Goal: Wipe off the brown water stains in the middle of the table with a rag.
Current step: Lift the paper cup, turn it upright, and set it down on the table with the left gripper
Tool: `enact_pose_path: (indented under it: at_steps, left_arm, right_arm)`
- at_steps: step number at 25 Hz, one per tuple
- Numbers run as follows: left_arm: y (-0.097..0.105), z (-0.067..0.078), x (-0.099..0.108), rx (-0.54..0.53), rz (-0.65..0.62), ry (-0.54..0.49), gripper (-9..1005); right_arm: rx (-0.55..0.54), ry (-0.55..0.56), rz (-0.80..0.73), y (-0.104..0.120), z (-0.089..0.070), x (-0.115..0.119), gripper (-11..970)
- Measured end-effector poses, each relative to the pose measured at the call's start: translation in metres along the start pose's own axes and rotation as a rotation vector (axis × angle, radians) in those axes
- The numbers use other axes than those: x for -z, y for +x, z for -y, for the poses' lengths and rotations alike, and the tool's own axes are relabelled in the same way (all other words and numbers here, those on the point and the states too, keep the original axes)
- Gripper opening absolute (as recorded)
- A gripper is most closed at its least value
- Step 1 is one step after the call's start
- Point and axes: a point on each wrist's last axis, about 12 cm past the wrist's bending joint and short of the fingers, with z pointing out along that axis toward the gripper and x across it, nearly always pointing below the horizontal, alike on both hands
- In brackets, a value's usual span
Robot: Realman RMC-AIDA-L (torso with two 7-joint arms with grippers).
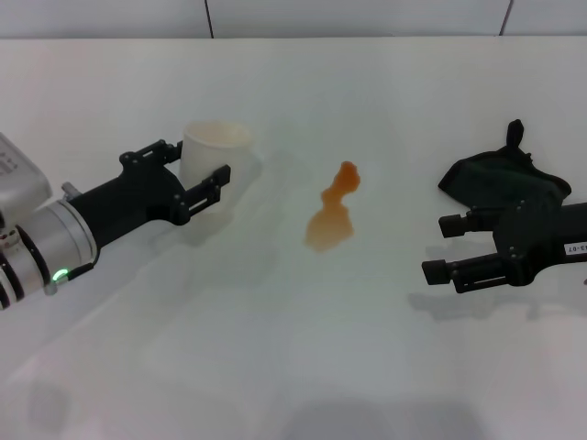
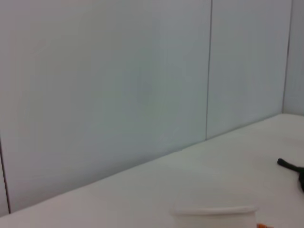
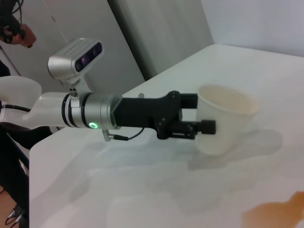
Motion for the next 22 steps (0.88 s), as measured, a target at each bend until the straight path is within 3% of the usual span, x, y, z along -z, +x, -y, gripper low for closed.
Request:
enact_pose_path:
  at_steps: [22]
  left_arm:
    - [0.017, 0.013, 0.01, 0.014, -0.028, 0.018, 648]
  right_arm:
    - [0.0, -0.001, -0.003, -0.001, -0.001, 0.002, 873]
